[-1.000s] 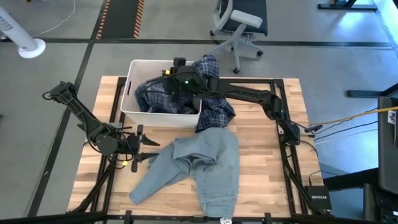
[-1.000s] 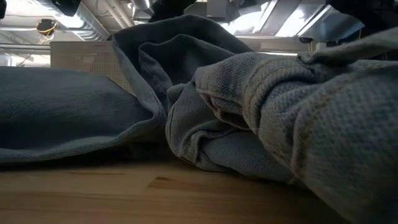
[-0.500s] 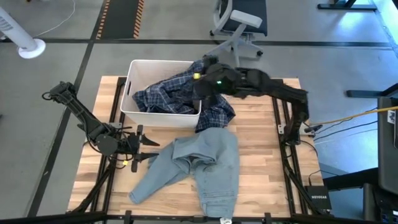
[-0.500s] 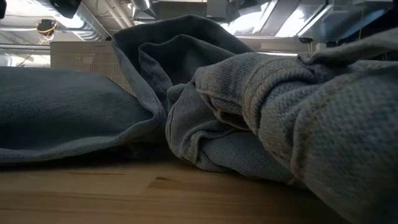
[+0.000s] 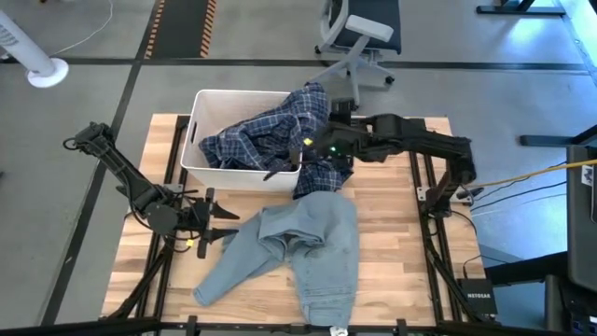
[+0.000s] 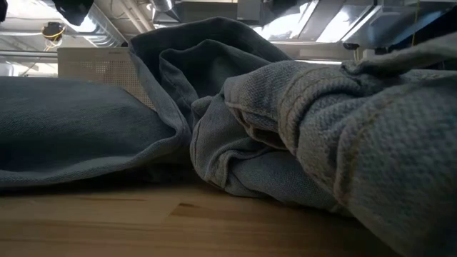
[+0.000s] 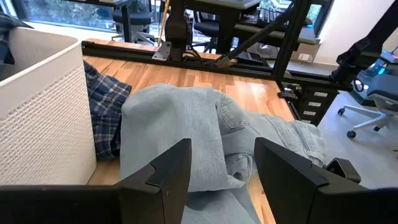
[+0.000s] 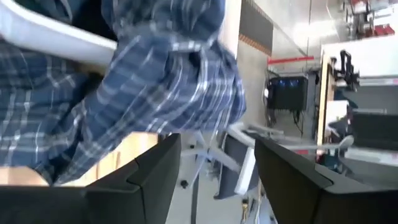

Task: Sort clothes
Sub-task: Put the blue checkered pants into the white laundry bin

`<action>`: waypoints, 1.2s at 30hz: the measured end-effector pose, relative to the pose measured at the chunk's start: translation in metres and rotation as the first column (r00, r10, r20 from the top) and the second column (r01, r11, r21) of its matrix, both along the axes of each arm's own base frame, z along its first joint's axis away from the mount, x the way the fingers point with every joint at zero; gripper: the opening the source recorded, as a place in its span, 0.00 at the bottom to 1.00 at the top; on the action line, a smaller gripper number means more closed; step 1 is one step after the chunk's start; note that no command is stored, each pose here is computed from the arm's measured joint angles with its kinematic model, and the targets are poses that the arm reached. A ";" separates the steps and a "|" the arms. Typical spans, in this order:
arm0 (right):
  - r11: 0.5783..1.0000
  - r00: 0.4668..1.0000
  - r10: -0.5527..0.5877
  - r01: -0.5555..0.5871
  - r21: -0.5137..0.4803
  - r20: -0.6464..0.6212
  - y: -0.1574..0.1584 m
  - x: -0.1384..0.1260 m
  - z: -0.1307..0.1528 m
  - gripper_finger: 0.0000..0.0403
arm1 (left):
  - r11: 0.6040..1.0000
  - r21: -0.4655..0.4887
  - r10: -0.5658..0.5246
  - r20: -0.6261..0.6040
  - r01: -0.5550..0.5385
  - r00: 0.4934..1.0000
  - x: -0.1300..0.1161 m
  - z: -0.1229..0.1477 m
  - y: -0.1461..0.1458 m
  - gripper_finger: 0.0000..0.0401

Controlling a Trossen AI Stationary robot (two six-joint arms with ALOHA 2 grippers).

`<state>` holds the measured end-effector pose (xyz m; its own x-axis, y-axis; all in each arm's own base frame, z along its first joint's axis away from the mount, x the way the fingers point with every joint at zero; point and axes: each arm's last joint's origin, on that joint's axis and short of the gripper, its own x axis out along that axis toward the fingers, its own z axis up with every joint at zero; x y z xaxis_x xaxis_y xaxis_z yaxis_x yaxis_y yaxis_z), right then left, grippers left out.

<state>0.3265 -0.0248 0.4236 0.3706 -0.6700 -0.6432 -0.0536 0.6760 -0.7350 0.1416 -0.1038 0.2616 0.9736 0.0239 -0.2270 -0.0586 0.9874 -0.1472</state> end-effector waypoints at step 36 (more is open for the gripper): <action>0.980 0.836 -0.125 0.021 0.198 0.534 -0.039 -0.055 -0.234 0.56 | 0.998 0.029 0.053 0.004 -0.053 0.999 0.006 0.001 0.008 0.43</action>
